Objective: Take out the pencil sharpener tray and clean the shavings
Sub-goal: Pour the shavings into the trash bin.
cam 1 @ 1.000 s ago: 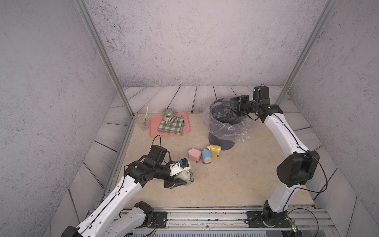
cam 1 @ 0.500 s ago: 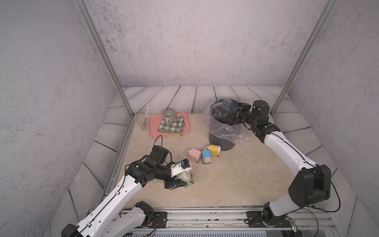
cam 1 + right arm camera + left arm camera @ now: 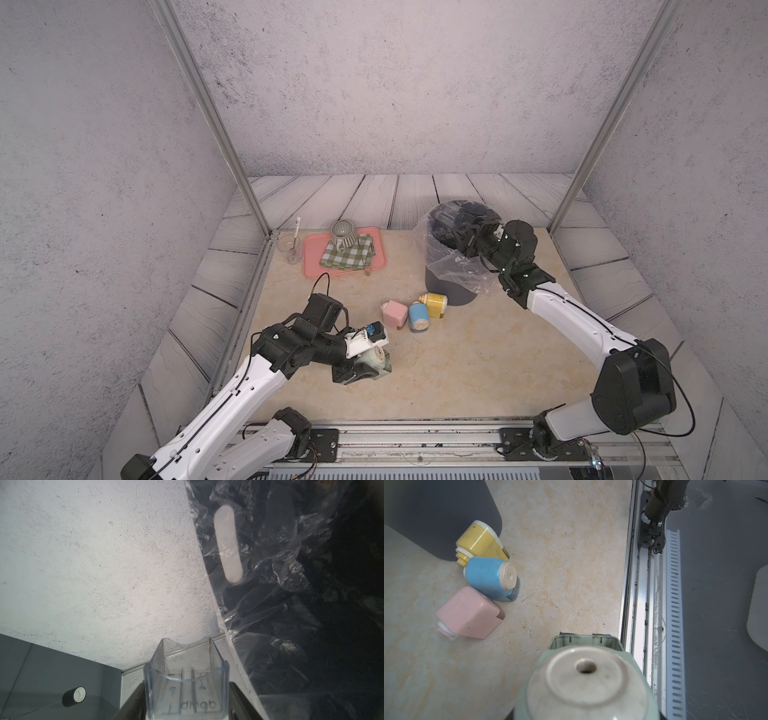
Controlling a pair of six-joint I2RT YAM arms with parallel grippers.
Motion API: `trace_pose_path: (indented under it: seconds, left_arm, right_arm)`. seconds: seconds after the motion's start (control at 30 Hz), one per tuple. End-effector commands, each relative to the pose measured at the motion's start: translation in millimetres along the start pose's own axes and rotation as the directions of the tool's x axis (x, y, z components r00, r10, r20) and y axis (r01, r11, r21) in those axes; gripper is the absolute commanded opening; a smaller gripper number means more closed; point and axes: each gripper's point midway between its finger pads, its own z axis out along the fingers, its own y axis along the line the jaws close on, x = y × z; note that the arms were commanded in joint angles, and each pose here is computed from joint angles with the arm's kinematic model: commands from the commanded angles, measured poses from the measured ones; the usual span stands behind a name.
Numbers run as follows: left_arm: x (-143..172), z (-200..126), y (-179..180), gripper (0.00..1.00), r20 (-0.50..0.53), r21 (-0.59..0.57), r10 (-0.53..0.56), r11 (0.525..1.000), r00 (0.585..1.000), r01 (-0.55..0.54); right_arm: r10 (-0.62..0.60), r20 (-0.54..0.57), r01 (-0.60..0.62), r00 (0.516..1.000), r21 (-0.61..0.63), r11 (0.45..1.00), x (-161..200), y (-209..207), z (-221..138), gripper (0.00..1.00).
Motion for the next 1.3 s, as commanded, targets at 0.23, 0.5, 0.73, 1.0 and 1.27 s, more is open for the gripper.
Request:
trace_pose_path:
  seconds: [0.23, 0.5, 0.73, 1.0, 1.27]
  left_arm:
    - [-5, -8, -5, 0.00, 0.000, -0.003, 0.013, 1.000, 1.000, -0.013]
    - [-3, -6, -5, 0.00, 0.002, -0.003, 0.019, 1.000, 1.000, -0.019]
    - [-10, -9, -3, 0.00, 0.025, -0.015, 0.034, 0.999, 0.999, -0.034]
    - [-11, -11, -4, 0.00, 0.020, -0.009, 0.036, 0.999, 0.999, -0.036]
    - [-12, -10, -3, 0.00, 0.015, -0.003, 0.034, 0.999, 0.999, -0.034]
  right_arm:
    - [0.348, -0.042, -0.350, 0.937, -0.105, 0.931, 9, 43, -22, 0.00]
    - [0.153, 0.010, -0.152, 0.988, -0.013, 0.988, 4, 66, -40, 0.00]
    - [0.195, -0.047, -0.196, 0.980, -0.026, 0.980, 2, 57, -40, 0.00]
    - [0.087, -0.026, -0.085, 0.996, 0.069, 0.994, 0, 53, -50, 0.00]
    - [0.235, -0.125, -0.238, 0.964, -0.015, 0.971, 11, 57, -44, 0.00]
